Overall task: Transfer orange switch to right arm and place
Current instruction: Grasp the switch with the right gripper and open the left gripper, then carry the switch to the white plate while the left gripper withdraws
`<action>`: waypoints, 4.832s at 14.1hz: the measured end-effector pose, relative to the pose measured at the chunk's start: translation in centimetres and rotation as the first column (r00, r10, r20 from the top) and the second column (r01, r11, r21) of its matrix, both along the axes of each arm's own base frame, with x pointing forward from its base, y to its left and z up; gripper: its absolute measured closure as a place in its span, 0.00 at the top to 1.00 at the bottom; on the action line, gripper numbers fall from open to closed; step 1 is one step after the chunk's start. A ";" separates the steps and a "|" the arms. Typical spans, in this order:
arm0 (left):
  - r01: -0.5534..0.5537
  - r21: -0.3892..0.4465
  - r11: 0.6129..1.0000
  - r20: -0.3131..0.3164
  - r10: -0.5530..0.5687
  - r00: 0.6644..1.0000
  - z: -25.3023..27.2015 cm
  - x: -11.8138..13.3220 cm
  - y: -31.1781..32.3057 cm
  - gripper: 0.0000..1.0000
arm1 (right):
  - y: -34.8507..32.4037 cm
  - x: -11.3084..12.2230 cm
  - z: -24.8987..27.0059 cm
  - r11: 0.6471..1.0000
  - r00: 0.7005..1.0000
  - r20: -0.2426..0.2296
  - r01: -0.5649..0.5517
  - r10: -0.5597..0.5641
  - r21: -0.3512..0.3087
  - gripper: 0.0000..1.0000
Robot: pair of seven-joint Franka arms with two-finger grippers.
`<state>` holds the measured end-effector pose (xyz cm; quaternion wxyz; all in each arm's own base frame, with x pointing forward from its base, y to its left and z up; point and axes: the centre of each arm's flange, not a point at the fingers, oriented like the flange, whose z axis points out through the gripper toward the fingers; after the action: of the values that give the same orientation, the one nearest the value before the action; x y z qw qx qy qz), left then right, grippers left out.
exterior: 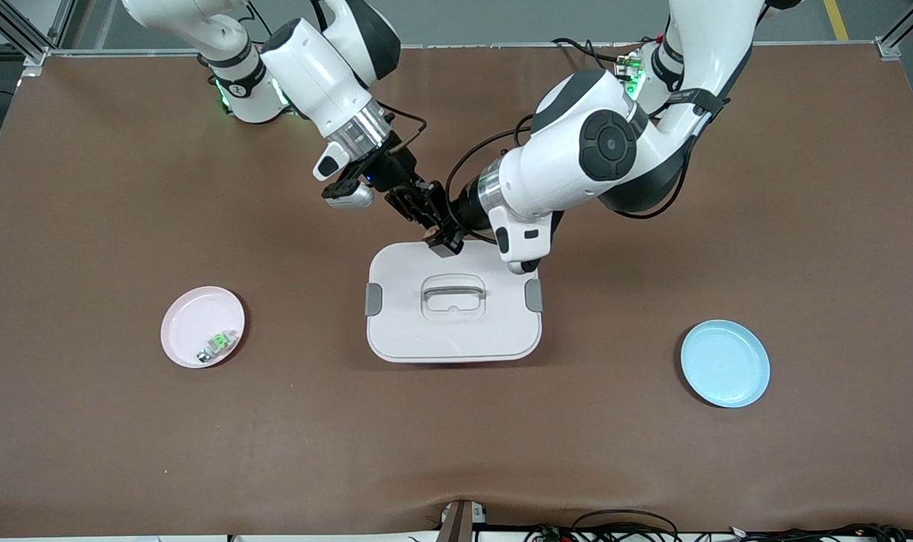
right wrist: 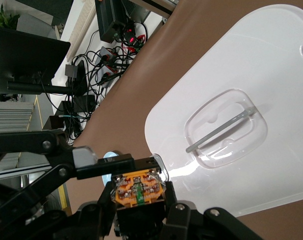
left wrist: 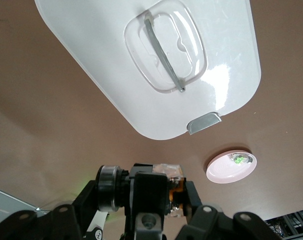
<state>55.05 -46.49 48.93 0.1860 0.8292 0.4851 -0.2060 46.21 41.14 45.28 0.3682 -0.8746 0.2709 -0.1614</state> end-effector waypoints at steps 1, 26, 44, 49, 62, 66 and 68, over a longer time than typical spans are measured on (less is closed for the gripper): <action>0.000 0.000 1.000 0.000 0.000 1.000 0.0 0.0 0.0 0.72 | 0.0 0.0 0.0 1.000 1.000 0.000 0.000 0.000 0.000 0.42; -0.023 0.156 0.987 0.114 0.005 0.993 2.1 3.1 5.8 1.00 | 0.8 1.7 -4.2 0.860 0.935 0.015 -0.320 0.355 -0.397 0.42; 0.341 0.479 0.809 0.160 -0.462 0.872 5.2 9.3 28.9 1.00 | -19.8 9.2 -7.6 -0.027 0.311 -0.410 -0.768 0.858 -0.640 0.42; 0.446 0.493 0.747 0.156 -0.580 0.799 7.5 9.7 38.2 1.00 | -29.7 10.8 -6.6 -0.199 0.156 -0.460 -0.750 0.874 -0.631 0.42; 0.643 0.500 0.580 0.124 -0.783 0.610 11.5 7.3 47.5 1.00 | -47.2 9.2 -14.6 -0.405 -0.047 -0.489 -0.632 0.871 -0.661 0.42; 0.655 0.505 0.562 0.115 -0.796 0.594 13.0 6.2 46.9 1.00 | -46.9 9.5 -17.0 -0.435 -0.096 -0.479 -0.600 0.873 -0.672 0.42; 0.672 0.511 0.536 0.110 -0.816 0.568 14.1 5.3 46.2 1.00 | -47.2 9.6 -18.6 -0.437 -0.107 -0.470 -0.588 0.876 -0.681 0.42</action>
<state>60.40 -0.28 63.06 -0.0220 0.9972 0.0703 -0.0138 55.81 -6.04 26.63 -0.0359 -0.7726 -0.6291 -0.0771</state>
